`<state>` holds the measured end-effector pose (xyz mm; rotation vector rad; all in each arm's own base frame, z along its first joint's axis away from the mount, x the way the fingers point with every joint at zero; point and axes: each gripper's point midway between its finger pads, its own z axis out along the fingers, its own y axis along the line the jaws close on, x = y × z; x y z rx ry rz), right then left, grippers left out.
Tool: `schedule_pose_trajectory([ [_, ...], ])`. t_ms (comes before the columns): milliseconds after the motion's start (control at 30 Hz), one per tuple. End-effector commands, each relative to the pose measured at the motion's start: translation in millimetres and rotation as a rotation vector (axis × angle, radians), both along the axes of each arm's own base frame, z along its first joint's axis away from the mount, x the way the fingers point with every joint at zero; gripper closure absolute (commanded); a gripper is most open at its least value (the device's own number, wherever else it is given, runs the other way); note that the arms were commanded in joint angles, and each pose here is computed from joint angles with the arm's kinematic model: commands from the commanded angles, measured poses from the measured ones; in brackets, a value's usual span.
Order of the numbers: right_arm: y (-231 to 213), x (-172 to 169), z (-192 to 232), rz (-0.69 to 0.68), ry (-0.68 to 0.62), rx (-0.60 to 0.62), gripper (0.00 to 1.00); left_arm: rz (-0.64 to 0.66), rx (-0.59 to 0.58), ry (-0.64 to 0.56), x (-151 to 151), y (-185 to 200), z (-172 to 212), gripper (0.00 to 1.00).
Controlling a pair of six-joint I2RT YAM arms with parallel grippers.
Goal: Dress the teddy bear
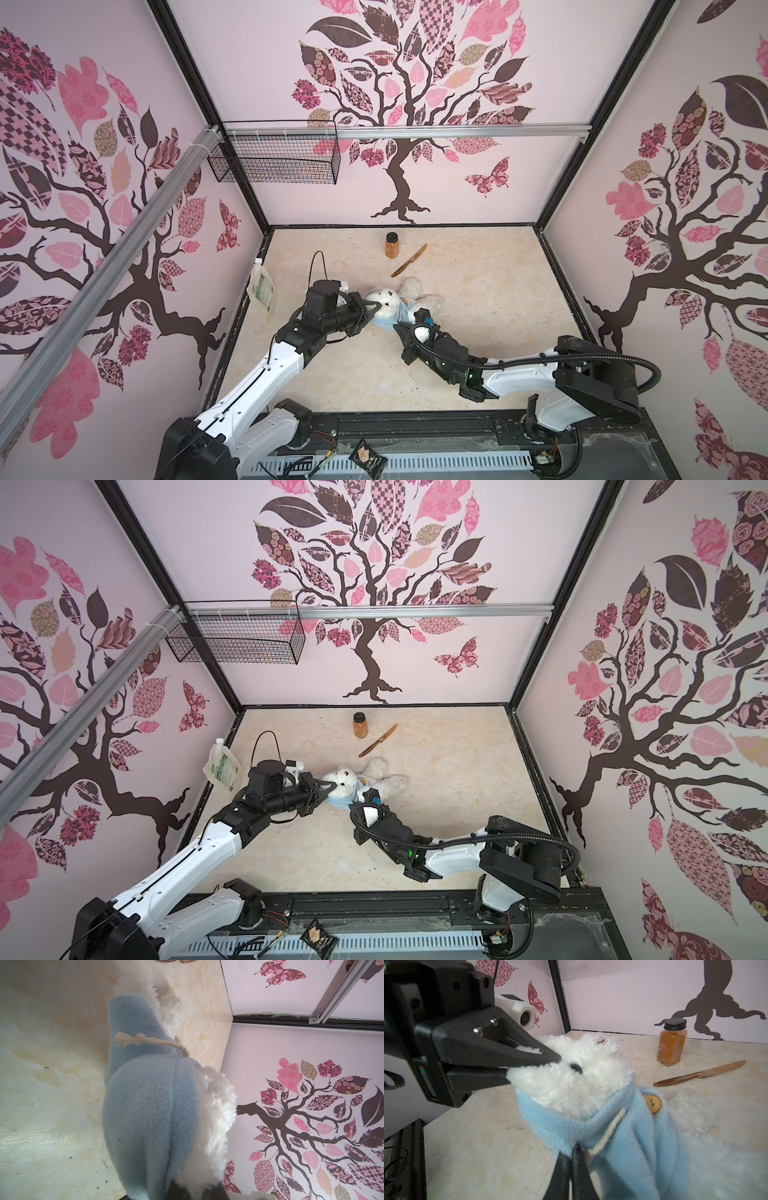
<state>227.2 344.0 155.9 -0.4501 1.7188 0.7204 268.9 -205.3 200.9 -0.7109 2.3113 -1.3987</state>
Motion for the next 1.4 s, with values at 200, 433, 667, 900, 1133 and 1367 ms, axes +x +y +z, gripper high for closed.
schedule_pose_trajectory([
  [200, -77.1, -1.6, -108.2, -0.172, 0.161, -0.406, 0.95, 0.110, -0.126, -0.307, 27.3, 16.4, 97.9, 1.00],
  [433, -79.3, -4.1, -108.2, -0.168, 0.172, -0.399, 0.94, 0.110, -0.123, -0.303, 27.9, 16.2, 95.4, 1.00],
  [667, -80.1, -8.0, -105.9, -0.146, 0.172, -0.393, 0.91, 0.114, -0.119, -0.299, 29.0, 17.1, 92.9, 1.00],
  [900, -67.2, -17.2, -69.2, -0.039, 0.104, -0.304, 0.82, 0.108, -0.119, -0.287, 29.6, 15.6, 88.5, 1.00],
  [1133, -20.9, -37.4, 32.0, 0.206, -0.071, -0.104, 0.65, 0.090, -0.124, -0.265, 29.1, 11.3, 81.6, 1.00],
  [1367, 23.6, -18.8, 58.6, 0.206, -0.022, -0.038, 0.56, 0.078, -0.125, -0.255, 28.8, 4.2, 77.2, 1.00],
])
